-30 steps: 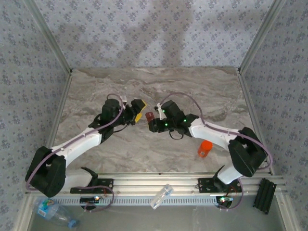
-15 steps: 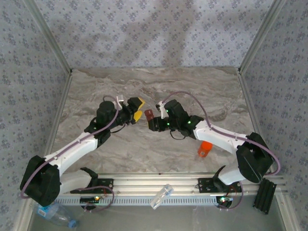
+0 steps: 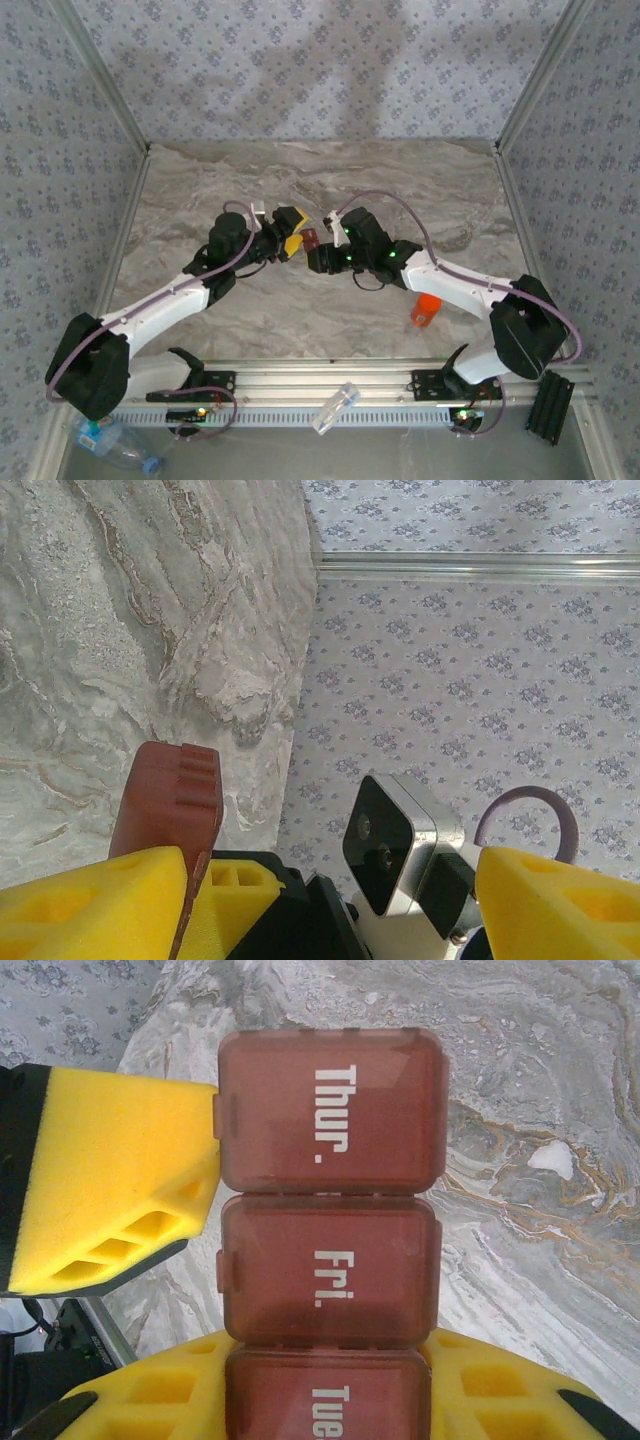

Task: Sort the pills into containers

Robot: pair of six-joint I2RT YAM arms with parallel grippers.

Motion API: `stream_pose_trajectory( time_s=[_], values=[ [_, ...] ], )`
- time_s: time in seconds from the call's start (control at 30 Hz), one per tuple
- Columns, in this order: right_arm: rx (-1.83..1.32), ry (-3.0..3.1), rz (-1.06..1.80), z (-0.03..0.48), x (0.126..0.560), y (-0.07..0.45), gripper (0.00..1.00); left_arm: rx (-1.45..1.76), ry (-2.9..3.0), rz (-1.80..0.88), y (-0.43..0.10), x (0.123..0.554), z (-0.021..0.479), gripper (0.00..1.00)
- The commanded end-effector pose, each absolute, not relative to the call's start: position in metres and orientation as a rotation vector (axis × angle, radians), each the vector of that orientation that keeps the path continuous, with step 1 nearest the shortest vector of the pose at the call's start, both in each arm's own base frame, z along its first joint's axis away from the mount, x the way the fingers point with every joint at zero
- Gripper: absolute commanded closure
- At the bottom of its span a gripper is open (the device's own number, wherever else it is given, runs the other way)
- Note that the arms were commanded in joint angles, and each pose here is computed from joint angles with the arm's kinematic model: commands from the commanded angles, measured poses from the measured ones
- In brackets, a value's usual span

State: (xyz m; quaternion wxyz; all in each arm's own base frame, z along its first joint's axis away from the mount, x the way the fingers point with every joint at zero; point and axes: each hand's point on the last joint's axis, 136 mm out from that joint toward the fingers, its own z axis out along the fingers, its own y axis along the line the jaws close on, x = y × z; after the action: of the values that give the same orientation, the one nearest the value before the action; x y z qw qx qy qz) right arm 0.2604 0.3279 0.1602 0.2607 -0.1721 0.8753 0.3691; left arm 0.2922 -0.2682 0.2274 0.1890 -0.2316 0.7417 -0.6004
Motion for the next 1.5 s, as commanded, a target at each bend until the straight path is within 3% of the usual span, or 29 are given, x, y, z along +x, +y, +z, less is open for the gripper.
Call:
stream_pose_trajectory(
  time_s=[0.0, 0.77, 0.97, 1.33, 1.47],
  values=[
    [-0.476, 2.35, 1.035, 0.168, 0.259, 0.336, 0.77, -0.611, 2.034, -1.705, -0.271, 0.294, 0.245, 0.24],
    [-0.523, 2.414, 0.962, 0.138, 0.257, 0.345, 0.79, -0.532, 1.962, -1.782, -0.288, 0.297, 0.29, 0.24],
    [-0.575, 2.465, 0.876, 0.118, 0.256, 0.332, 0.78, -0.597, 1.998, -1.562, -0.25, 0.306, 0.273, 0.24],
    [-1.049, 2.531, 0.679, 0.067, 0.237, 0.316, 0.72, -0.692, 2.114, -1.185, -0.167, 0.311, 0.22, 0.15],
    [-1.141, 2.528, 0.594, 0.064, 0.233, 0.312, 0.64, -0.714, 2.138, -1.157, -0.159, 0.31, 0.206, 0.15]
  ],
)
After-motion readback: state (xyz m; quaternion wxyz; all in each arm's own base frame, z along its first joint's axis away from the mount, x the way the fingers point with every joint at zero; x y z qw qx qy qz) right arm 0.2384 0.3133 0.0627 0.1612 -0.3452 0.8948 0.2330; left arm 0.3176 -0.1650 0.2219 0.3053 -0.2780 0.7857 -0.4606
